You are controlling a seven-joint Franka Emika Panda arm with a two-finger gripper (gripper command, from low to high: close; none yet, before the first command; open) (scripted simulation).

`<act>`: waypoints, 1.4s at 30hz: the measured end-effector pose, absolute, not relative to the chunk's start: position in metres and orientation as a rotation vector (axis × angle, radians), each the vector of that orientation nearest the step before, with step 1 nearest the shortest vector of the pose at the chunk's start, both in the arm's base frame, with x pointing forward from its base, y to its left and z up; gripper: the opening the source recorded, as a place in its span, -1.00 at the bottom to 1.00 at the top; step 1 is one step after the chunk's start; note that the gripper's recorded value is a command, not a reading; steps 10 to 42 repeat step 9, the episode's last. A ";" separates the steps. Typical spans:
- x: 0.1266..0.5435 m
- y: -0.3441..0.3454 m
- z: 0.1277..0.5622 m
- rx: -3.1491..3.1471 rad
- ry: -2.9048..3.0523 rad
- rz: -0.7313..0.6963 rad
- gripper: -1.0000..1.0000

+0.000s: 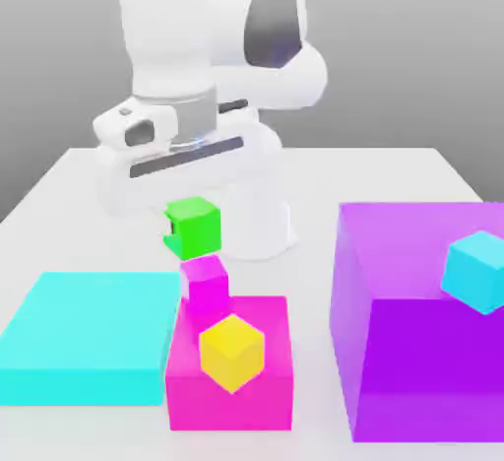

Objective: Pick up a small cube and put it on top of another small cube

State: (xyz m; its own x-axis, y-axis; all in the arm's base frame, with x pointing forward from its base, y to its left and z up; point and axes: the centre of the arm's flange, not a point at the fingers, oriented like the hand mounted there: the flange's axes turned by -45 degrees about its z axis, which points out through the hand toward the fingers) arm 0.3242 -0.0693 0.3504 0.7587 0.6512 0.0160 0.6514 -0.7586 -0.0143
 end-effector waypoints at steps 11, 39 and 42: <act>0.314 -0.066 0.290 -2.917 -1.161 0.001 1.00; 0.314 -0.066 0.290 -2.917 -1.161 0.001 1.00; 0.314 -0.066 0.290 -2.917 -1.161 0.001 1.00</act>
